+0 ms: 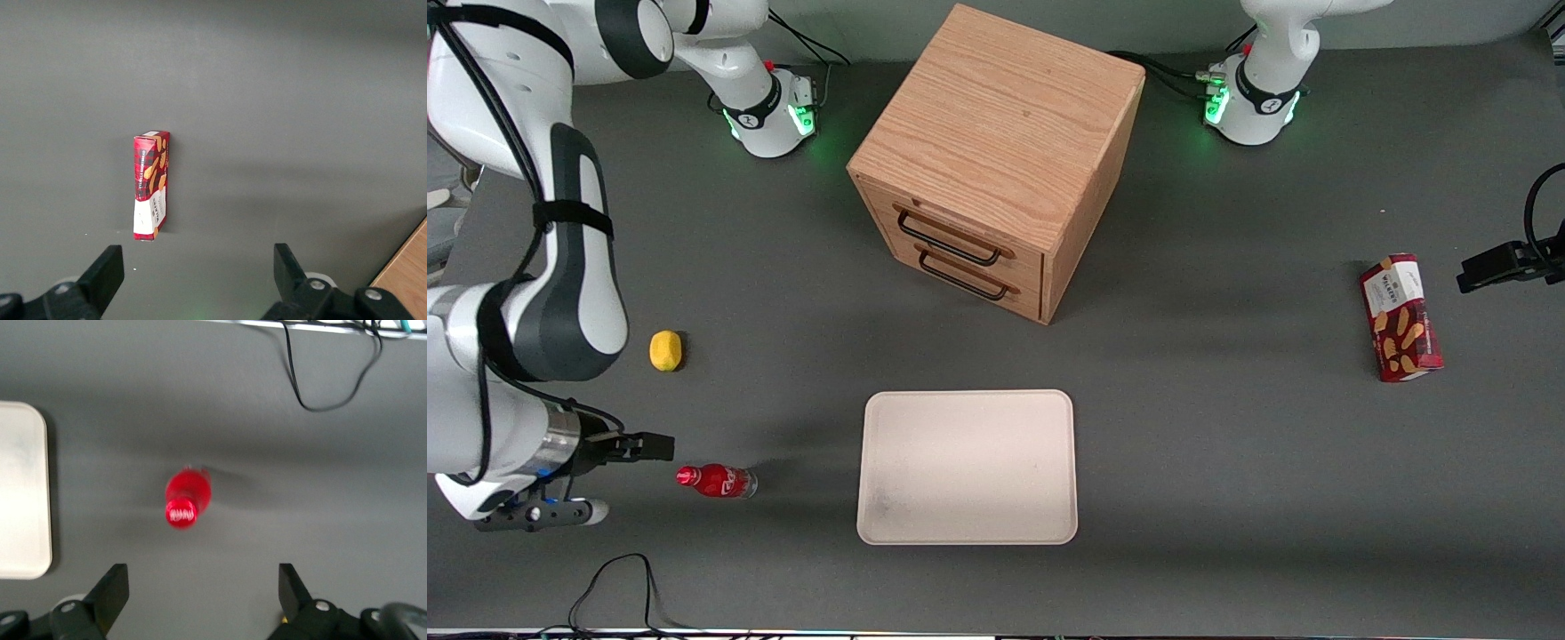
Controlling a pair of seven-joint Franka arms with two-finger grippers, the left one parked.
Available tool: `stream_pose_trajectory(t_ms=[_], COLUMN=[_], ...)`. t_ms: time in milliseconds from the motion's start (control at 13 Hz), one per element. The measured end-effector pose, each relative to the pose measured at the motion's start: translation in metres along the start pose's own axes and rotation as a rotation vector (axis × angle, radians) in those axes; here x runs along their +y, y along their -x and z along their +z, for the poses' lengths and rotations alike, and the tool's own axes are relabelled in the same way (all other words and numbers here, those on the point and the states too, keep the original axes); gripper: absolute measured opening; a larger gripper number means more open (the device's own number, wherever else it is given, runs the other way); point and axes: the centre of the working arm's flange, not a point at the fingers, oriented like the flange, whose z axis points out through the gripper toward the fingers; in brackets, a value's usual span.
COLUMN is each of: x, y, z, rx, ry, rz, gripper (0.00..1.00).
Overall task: Place coke bottle on tray
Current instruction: 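Move the open right gripper down over the red Coca-Cola bottle, then close the right gripper around the bottle's cap end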
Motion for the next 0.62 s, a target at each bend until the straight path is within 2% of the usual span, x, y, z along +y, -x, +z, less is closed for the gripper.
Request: stream_pose_trajectory(t_ms=[154,308,615], x=[-0.01,-0.019,-0.028], y=[-0.008,-0.013,-0.016], z=[0.012,0.024,0.057], rx=[0.032,0.045,0.012], ry=[-0.011,-0.022,-0.034], rz=[-0.013,-0.025,-0.037], gripper=[0.99,0.99,0.98])
